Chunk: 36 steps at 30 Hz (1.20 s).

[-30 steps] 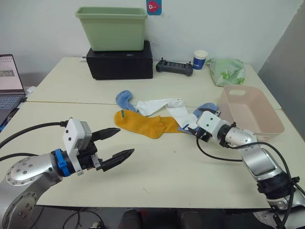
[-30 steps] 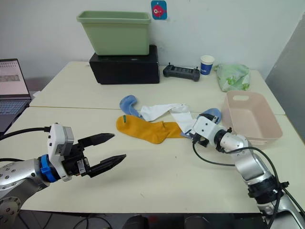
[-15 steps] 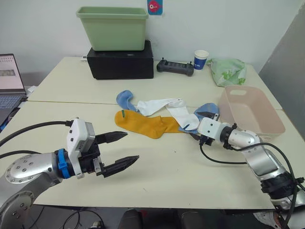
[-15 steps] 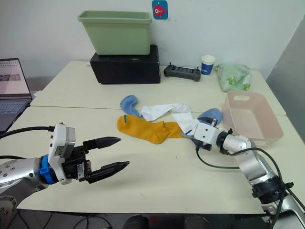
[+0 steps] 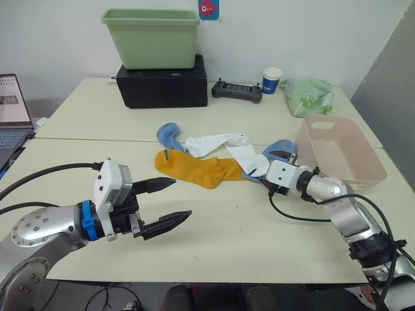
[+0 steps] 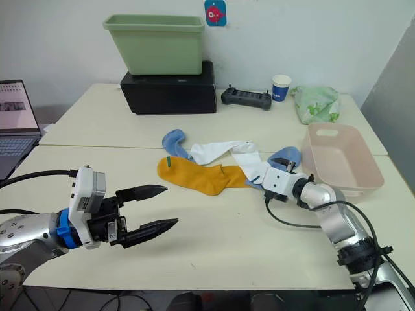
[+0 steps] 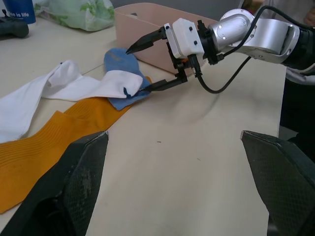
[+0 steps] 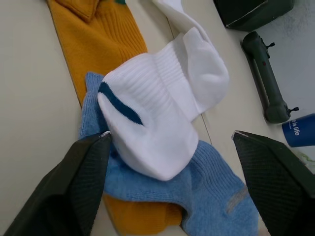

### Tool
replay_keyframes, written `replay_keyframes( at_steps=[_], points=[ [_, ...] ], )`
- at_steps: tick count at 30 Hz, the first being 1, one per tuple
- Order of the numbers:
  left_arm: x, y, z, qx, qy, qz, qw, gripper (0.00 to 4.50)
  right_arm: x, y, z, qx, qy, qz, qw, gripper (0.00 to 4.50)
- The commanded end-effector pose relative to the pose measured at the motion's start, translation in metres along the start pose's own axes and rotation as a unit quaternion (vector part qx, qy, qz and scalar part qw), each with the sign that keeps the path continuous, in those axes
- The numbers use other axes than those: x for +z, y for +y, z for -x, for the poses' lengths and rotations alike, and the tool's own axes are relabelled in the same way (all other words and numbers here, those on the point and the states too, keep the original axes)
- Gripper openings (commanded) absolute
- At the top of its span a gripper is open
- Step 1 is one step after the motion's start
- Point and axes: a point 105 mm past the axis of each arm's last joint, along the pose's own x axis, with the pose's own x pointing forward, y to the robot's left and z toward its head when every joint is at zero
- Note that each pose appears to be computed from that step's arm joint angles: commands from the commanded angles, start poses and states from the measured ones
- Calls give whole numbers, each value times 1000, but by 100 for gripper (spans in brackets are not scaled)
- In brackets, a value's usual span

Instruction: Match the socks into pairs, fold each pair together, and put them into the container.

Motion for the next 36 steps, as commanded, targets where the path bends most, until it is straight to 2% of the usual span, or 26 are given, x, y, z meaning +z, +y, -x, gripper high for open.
replay_keyframes(
  at_steps=[1, 3, 11, 16, 24, 30, 31, 36],
  points=[
    [5, -3, -1, -2, -4, -17, 1000, 450, 11, -5, 0, -2, -16, 26, 1000, 279],
    [5, -3, -2, -1, -4, -18, 1000, 450, 12, -2, -1, 10, -16, 36, 999, 214],
    [4, -2, -2, 3, -3, -19, 1000, 450, 11, 6, -4, 48, -5, 64, 997, 214],
    [5, -1, -3, 5, -5, -20, 1000, 450, 11, -2, -6, 35, 5, 69, 997, 214],
    [5, -1, -5, 6, -7, -22, 1000, 450, 3, 5, -5, 61, 27, 69, 995, 214],
    [5, -1, -6, 9, -9, -21, 1000, 450, 5, 4, -4, 61, 27, 71, 995, 16],
    [6, -1, -6, 10, -9, -20, 1000, 450, 6, 3, -4, 59, 24, 70, 995, 4],
    [10, 3, -5, 27, -21, -16, 999, 450, 21, -9, -2, 36, -7, 63, 997, 4]
  ],
)
